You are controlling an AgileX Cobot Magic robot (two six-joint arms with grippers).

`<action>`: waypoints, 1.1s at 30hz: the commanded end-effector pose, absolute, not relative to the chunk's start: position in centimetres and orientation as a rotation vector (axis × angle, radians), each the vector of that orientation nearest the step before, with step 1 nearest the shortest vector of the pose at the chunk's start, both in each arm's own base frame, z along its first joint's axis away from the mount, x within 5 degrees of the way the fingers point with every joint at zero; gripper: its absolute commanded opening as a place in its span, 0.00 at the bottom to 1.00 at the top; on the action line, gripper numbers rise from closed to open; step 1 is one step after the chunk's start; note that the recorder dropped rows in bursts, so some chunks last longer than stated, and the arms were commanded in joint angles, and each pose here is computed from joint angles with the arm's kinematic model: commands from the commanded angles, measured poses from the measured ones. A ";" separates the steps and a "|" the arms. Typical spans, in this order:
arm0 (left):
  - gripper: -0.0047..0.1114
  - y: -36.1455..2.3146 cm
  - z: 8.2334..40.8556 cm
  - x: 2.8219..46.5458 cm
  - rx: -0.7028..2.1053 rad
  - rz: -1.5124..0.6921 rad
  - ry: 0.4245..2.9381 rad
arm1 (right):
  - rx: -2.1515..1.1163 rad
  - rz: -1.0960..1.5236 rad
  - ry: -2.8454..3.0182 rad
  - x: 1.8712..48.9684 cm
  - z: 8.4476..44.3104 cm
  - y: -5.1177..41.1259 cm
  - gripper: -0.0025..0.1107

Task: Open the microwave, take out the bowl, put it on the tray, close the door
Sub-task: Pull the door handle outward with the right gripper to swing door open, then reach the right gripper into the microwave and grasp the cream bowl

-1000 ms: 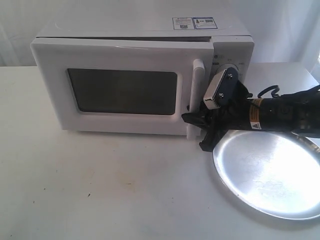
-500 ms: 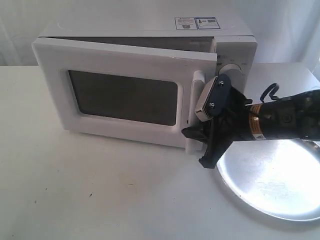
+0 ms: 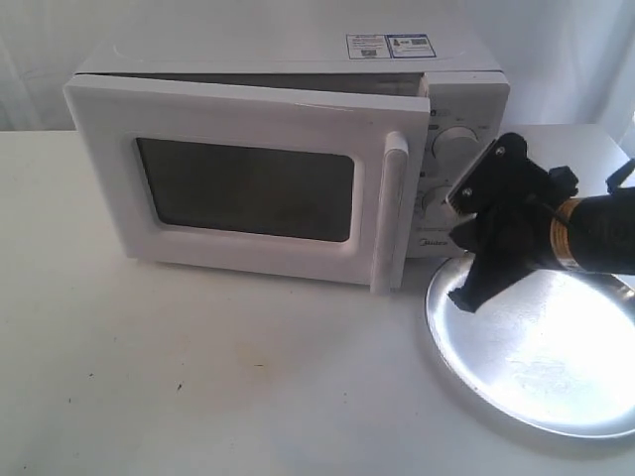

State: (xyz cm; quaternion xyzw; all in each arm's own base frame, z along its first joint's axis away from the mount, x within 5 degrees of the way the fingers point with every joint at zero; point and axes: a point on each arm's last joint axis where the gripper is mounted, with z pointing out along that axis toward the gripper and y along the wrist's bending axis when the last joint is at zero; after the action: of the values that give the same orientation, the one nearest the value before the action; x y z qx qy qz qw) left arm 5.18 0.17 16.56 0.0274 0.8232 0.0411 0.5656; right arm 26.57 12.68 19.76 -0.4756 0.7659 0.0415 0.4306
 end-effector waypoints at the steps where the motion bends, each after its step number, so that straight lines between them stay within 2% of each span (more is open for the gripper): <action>1: 0.04 0.1 16.6 5.2 0.061 0.084 1.932 | -1.097 0.241 1.794 27.4 22.3 14.0 0.02; 6: 0.04 0.1 16.6 5.2 0.061 0.084 1.932 | -0.924 0.273 1.726 28.8 24.6 14.3 0.02; 11: 0.04 0.1 16.6 5.2 0.061 0.084 1.932 | -0.928 0.431 1.561 28.2 26.0 15.6 0.02; 14: 0.04 0.1 16.6 5.2 0.061 0.084 1.932 | -1.081 0.517 1.478 27.1 25.9 16.5 0.02; 18: 0.04 0.1 16.6 5.2 0.061 0.084 1.932 | -1.491 0.634 1.314 24.3 24.8 17.4 0.02; 24: 0.04 0.1 16.6 5.2 0.061 0.084 1.932 | -1.668 0.916 1.120 21.4 25.1 17.7 0.02; 26: 0.04 0.1 16.6 5.2 0.061 0.084 1.932 | -1.637 0.943 1.070 21.3 25.5 17.8 0.02; 30: 0.04 0.1 16.6 5.2 0.061 0.084 1.932 | -1.246 0.898 1.235 23.8 27.0 18.2 0.02; 33: 0.04 0.1 16.6 5.2 0.061 0.084 1.932 | -1.085 0.873 1.328 24.9 26.9 18.8 0.02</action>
State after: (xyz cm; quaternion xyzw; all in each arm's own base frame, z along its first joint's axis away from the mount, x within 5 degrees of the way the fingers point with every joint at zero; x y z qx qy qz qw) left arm 5.18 0.17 16.56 0.0274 0.8232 0.0411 0.5656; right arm 23.75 18.31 26.71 -0.5317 0.5232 0.3754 0.5502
